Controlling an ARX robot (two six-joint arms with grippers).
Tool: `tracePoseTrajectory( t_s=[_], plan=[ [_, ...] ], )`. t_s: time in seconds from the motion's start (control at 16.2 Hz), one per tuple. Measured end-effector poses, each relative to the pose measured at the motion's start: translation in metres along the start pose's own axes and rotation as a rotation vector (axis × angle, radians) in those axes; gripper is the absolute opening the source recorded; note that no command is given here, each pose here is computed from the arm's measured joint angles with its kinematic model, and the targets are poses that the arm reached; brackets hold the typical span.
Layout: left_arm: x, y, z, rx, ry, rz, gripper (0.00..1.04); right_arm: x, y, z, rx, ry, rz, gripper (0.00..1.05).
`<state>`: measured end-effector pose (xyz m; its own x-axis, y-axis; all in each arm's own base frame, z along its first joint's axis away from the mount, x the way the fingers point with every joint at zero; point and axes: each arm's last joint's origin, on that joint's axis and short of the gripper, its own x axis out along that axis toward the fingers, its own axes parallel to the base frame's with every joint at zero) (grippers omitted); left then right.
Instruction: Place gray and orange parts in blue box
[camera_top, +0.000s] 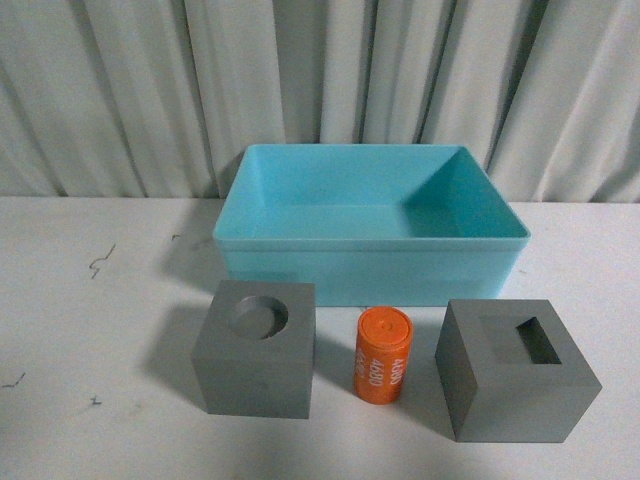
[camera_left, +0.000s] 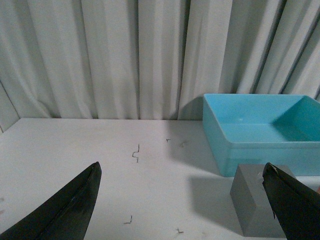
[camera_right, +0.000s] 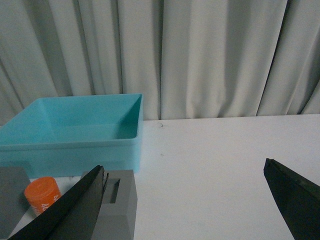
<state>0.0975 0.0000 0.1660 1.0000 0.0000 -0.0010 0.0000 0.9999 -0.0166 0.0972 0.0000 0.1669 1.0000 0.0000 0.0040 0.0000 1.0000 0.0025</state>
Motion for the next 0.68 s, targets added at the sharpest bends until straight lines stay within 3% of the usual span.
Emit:
tracePoseTrajectory(
  t_s=[0.68],
  plan=[
    [0.0,0.0,0.0,0.0,0.0,0.0,0.98,0.0,0.0,0.0,0.0,0.0,0.0,0.98]
  ],
)
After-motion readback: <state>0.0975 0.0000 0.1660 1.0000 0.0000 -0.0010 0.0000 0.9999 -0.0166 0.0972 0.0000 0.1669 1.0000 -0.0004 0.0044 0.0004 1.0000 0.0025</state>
